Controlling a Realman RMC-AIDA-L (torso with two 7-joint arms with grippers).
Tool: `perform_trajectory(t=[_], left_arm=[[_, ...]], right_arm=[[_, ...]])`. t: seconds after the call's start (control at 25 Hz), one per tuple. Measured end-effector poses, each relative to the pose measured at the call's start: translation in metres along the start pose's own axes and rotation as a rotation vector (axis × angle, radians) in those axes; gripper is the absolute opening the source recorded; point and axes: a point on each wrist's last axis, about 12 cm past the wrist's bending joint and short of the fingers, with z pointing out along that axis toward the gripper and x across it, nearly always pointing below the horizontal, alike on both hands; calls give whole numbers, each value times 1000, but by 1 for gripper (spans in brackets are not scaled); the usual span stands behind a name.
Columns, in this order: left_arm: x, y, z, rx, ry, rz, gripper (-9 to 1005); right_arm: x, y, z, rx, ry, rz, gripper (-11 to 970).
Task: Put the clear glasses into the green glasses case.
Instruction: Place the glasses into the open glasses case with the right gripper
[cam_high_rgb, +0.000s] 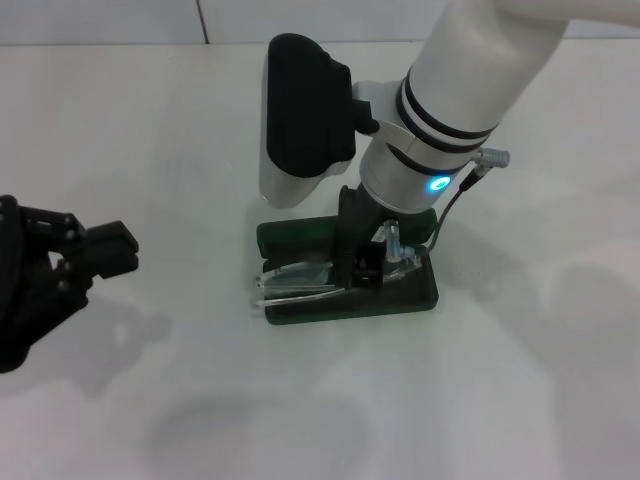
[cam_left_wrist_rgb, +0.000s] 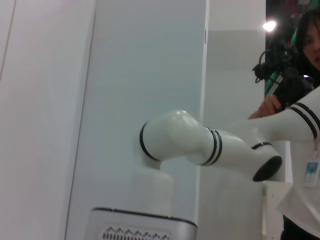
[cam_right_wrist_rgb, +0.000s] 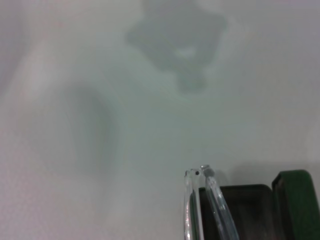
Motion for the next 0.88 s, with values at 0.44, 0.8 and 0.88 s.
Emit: perform_trajectory(t=[0.44, 0.8, 0.88], left_arm=[[4, -3, -8, 37, 109, -38, 69], [9, -6, -17, -21, 142, -50, 71], [10, -6, -17, -28, 144, -52, 71]], right_arm=[[1, -3, 2, 19, -6, 30, 121], [5, -8, 4, 65, 36, 48, 121], [4, -8, 4, 76, 46, 46, 121]])
